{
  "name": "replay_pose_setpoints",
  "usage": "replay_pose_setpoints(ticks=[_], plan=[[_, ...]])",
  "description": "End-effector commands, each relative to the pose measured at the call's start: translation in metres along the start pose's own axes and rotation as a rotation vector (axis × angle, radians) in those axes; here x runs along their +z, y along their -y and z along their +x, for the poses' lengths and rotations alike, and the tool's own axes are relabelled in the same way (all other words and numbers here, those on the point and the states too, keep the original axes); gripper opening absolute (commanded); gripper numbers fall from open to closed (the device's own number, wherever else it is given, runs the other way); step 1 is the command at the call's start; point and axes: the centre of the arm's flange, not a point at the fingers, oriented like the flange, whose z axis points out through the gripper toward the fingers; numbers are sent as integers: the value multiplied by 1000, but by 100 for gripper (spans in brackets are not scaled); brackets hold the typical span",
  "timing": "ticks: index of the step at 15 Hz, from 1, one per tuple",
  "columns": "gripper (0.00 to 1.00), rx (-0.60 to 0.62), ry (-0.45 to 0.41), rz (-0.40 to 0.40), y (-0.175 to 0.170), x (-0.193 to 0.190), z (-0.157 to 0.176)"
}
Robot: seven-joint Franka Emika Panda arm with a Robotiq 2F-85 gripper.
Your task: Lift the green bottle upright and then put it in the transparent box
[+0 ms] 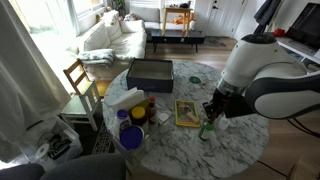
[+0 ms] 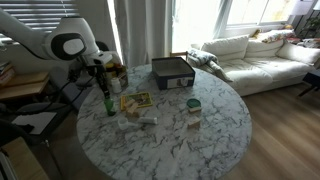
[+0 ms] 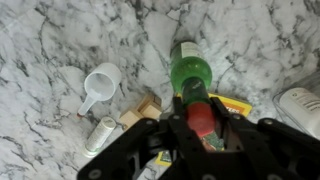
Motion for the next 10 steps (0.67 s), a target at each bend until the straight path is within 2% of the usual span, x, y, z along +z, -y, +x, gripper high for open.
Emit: replay_pose_setpoints(ticks=[1, 6, 10], plan=[[8, -23, 41, 6, -1, -16, -2], [8, -160, -76, 49, 16, -76, -17], [8, -271, -176, 122, 46, -133, -29]])
